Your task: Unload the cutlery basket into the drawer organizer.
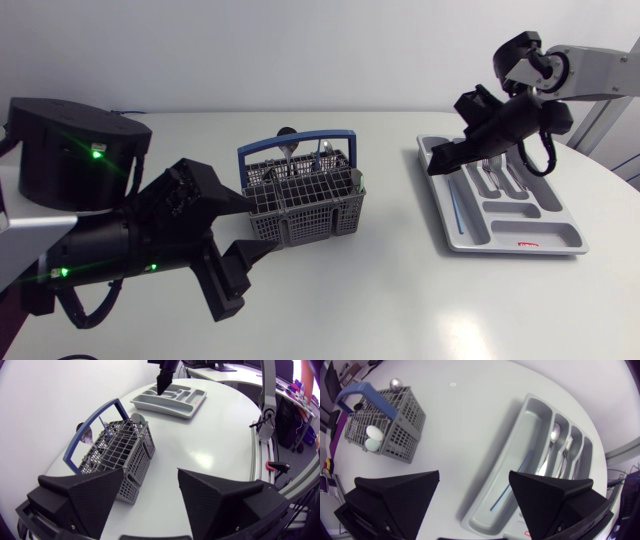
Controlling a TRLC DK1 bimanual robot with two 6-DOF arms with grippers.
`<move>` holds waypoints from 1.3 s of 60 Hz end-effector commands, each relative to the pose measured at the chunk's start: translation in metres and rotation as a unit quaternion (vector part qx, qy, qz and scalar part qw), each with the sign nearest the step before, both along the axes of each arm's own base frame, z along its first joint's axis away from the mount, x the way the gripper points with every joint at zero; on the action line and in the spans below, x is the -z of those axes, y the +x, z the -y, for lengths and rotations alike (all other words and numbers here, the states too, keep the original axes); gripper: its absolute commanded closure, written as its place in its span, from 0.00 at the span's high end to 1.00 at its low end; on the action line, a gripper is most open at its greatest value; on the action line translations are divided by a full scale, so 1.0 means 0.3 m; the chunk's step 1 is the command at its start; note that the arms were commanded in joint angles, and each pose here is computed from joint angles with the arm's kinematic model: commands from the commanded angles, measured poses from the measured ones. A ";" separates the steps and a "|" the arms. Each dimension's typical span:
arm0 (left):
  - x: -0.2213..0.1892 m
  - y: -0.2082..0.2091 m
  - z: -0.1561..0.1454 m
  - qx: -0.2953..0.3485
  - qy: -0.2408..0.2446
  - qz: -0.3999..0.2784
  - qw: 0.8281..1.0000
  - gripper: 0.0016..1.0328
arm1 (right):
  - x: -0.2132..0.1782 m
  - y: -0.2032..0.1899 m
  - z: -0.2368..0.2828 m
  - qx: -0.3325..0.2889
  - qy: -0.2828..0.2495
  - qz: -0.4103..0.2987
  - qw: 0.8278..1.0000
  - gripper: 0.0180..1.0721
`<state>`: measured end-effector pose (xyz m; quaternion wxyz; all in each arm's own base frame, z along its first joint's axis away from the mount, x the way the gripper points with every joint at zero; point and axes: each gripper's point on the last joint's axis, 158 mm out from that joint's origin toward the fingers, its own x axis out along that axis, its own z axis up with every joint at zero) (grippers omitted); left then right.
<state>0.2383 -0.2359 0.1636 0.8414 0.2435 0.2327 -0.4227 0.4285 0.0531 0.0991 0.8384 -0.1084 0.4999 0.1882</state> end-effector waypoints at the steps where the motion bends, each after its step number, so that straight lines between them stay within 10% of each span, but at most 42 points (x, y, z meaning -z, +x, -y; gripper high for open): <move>1: -0.012 0.022 0.010 -0.009 -0.008 -0.001 1.000 0.86 | -0.019 -0.043 -0.090 -0.036 -0.006 0.021 0.999 0.95; 33: 0.022 0.024 0.009 -0.010 -0.001 -0.007 1.000 0.86 | -0.124 -0.150 -0.487 -0.197 -0.042 0.126 0.971 0.73; 78: 0.016 0.026 -0.015 -0.017 -0.001 -0.002 1.000 0.86 | -0.016 -0.080 -0.563 -0.218 -0.117 0.133 0.960 0.28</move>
